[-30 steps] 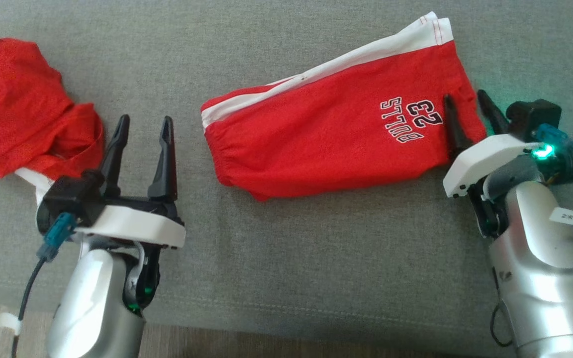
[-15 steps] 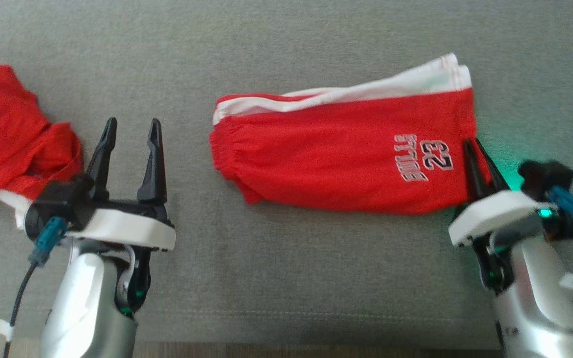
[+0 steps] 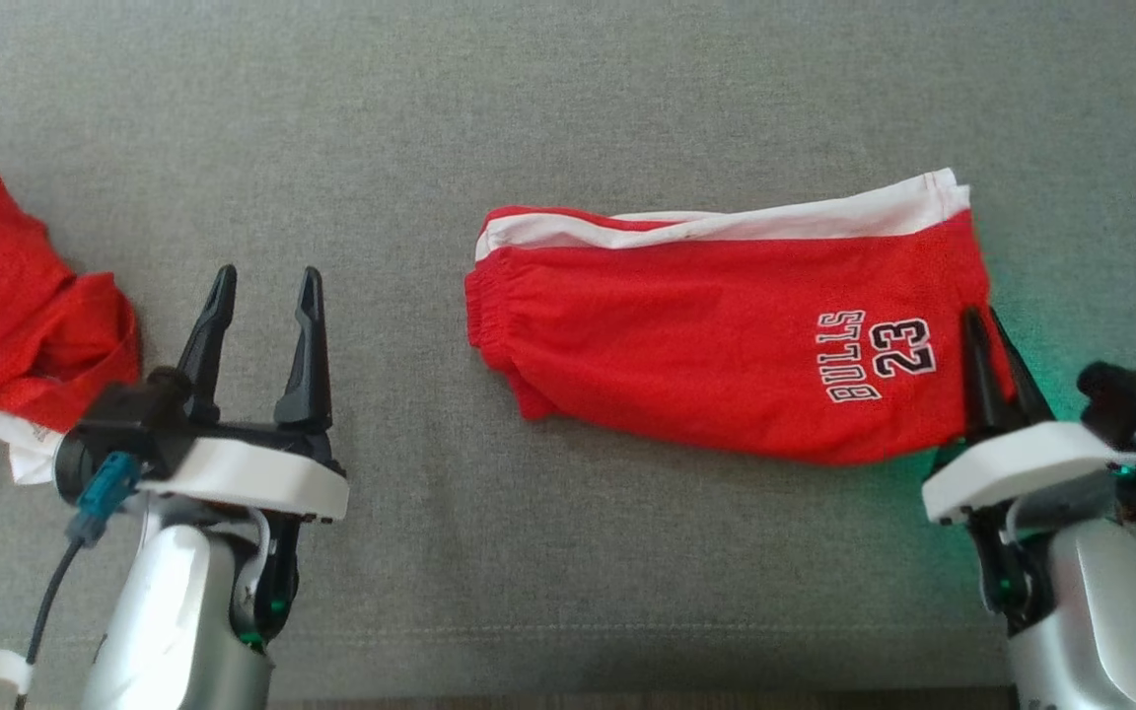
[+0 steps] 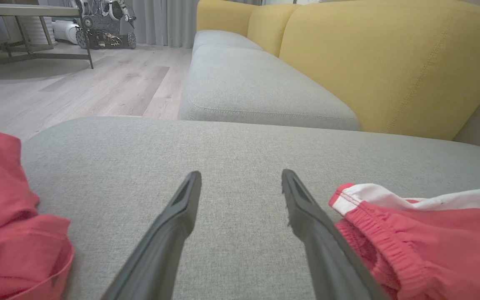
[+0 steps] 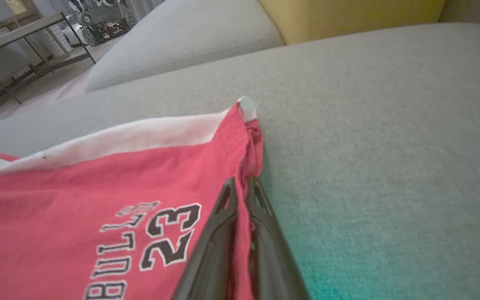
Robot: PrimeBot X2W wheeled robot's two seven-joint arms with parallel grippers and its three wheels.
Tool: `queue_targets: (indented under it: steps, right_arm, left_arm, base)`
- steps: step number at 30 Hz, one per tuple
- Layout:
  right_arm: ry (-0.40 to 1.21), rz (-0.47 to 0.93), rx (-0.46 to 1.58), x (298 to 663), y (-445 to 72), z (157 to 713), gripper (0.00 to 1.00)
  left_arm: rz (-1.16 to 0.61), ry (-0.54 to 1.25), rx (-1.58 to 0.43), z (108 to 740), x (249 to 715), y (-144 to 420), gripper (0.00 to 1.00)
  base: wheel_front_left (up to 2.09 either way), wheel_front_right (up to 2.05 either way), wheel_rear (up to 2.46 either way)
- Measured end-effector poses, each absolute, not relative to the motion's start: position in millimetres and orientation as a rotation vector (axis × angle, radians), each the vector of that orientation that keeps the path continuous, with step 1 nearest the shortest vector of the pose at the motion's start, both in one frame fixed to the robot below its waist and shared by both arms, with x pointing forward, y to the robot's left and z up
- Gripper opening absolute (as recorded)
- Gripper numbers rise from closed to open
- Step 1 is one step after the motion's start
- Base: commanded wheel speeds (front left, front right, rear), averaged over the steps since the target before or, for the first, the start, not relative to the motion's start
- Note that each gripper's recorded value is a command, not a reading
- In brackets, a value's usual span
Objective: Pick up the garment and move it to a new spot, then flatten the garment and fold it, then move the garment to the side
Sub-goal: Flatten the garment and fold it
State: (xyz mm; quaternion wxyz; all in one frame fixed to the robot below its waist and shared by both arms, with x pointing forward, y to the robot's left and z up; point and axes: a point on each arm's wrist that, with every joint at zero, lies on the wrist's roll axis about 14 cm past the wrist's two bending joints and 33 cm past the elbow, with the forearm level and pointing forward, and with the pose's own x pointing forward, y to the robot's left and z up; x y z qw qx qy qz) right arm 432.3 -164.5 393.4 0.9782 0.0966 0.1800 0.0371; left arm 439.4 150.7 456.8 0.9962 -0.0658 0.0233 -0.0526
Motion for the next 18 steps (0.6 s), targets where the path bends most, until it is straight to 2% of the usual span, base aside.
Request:
queue_targets:
  steps: [5,10,14,18]
  right_arm:
    - [0.288,0.205,0.179,444,-126,431,0.00]
    - [0.222,0.434,0.189,447,-53,476,0.00]
    - [0.216,0.614,0.225,437,4,491,0.00]
    - [0.283,0.769,0.259,416,52,480,0.00]
  left_arm:
    - [-0.110,0.030,-0.130,464,436,151,1.00]
    - [-0.102,0.014,-0.126,473,428,154,1.00]
    - [-0.086,0.018,-0.123,473,418,159,1.00]
    - [-0.055,0.016,-0.120,475,411,169,1.00]
  base:
    - [0.00,0.00,0.00]
    - [0.00,0.00,0.00]
    - [0.00,0.00,0.00]
    - [0.00,0.00,0.00]
